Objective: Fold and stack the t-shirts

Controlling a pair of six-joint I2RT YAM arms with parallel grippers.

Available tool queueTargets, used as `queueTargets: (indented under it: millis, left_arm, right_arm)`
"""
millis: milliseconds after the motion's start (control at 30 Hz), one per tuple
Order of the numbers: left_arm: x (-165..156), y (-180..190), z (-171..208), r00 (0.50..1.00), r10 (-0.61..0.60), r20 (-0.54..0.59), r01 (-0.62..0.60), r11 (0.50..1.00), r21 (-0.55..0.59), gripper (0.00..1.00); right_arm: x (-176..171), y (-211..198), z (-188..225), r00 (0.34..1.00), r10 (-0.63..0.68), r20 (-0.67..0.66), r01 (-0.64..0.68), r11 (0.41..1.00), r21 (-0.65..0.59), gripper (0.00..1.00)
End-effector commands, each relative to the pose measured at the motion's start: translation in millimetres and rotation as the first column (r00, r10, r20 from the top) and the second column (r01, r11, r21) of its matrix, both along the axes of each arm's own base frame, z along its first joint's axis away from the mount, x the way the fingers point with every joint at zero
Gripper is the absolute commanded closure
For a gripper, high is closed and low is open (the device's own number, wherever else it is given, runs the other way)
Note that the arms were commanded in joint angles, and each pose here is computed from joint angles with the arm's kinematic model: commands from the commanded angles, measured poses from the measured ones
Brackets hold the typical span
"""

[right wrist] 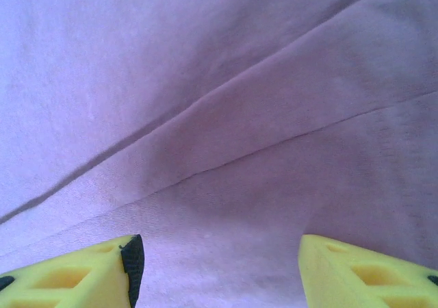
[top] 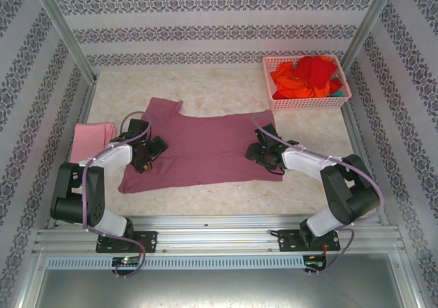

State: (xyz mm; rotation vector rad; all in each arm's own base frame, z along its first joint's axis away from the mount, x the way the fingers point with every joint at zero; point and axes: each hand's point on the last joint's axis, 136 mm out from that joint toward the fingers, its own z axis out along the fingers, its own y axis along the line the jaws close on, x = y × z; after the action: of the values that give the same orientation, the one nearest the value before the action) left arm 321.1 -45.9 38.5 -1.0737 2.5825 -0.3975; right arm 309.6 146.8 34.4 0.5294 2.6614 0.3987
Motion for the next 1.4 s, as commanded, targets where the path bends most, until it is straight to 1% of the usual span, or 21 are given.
queueTargets:
  millis: [0,100,167,233,333,467,533,633,700,900,1100,1367]
  left_arm:
    - [19,13,27,1.0,0.012,0.027,-0.015,0.996,0.092,0.0]
    - [56,25,41,0.998,0.025,0.049,-0.032,0.989,0.147,0.0]
    - [76,35,41,0.998,0.062,0.025,-0.065,0.982,0.179,0.0]
    - [95,46,38,0.994,0.107,-0.013,-0.101,0.971,0.218,0.1]
    - [119,58,32,0.986,0.155,-0.065,-0.135,0.96,0.244,0.24]
    - [149,67,24,0.978,0.191,-0.079,-0.167,0.954,0.249,0.39]
    - [165,69,22,0.978,0.195,-0.08,-0.171,0.955,0.242,0.44]
    - [185,72,20,0.978,0.191,-0.083,-0.166,0.956,0.24,0.5]
    - [195,72,18,0.978,0.188,-0.094,-0.161,0.956,0.243,0.51]
    - [209,76,4,0.973,0.194,-0.127,-0.159,0.957,0.244,0.53]
    - [199,82,-9,0.96,0.221,-0.173,-0.172,0.951,0.256,0.52]
    - [193,88,-16,0.953,0.242,-0.181,-0.19,0.945,0.265,0.52]
  right_arm:
    - [6,-3,29,0.998,-0.003,0.064,0.003,1.0,-0.007,0.38]
    - [19,1,50,0.993,0.021,0.114,-0.019,1.0,-0.016,0.38]
    - [25,5,56,0.992,0.035,0.125,-0.033,0.999,-0.016,0.38]
    - [31,11,58,0.991,0.044,0.13,-0.043,0.999,-0.006,0.38]
    - [34,17,54,0.991,0.045,0.124,-0.046,0.999,0.011,0.38]
    - [33,21,45,0.993,0.034,0.11,-0.037,0.999,0.026,0.38]
    - [33,22,41,0.994,0.028,0.102,-0.031,0.999,0.029,0.38]
    - [33,23,38,0.995,0.025,0.1,-0.028,0.999,0.028,0.38]
    - [33,22,37,0.995,0.024,0.098,-0.027,0.999,0.024,0.38]
    - [36,21,36,0.995,0.029,0.093,-0.03,0.999,0.011,0.38]
    - [36,20,32,0.996,0.028,0.083,-0.029,1.0,0.006,0.38]
    - [35,20,23,0.998,0.027,0.064,-0.027,1.0,0.009,0.38]
